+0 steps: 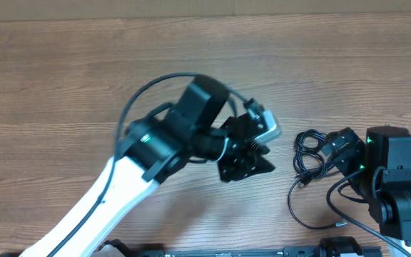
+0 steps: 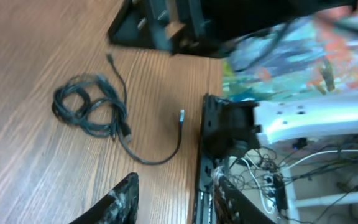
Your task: Untangle cables
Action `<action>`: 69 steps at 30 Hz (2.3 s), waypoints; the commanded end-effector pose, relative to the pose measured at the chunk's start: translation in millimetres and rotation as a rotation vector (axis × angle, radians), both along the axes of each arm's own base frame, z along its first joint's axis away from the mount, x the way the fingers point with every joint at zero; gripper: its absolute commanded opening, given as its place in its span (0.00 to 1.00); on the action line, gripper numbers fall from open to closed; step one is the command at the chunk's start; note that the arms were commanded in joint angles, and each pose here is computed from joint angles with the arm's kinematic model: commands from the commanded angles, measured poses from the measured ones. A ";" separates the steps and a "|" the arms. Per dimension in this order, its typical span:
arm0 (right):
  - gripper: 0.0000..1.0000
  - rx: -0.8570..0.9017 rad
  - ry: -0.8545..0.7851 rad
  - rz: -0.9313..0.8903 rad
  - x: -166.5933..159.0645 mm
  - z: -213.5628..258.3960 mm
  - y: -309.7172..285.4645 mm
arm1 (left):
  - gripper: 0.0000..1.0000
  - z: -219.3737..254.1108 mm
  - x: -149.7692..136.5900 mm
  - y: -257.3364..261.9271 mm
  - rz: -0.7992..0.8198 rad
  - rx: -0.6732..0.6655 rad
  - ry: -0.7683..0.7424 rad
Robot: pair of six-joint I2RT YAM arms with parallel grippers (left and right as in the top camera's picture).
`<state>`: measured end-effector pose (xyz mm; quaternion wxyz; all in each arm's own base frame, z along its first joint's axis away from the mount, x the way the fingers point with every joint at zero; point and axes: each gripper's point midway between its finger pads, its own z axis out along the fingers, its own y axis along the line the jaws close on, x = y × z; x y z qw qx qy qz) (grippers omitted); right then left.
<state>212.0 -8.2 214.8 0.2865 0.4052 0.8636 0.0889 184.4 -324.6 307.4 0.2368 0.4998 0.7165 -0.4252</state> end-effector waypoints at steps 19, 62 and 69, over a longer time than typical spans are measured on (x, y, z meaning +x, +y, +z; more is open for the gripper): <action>1.00 0.172 -0.101 -0.296 -0.6 12.2 -7.3 | 0.88 -186.8 78.3 -115.7 0.138 0.096 0.480; 1.00 0.114 0.012 -0.248 -22.0 -3.0 -8.2 | 1.00 -312.4 103.8 -168.2 0.533 0.147 0.672; 1.00 0.110 0.031 -0.249 -26.1 -5.5 -8.5 | 0.97 -315.6 104.6 -171.2 0.533 0.134 0.674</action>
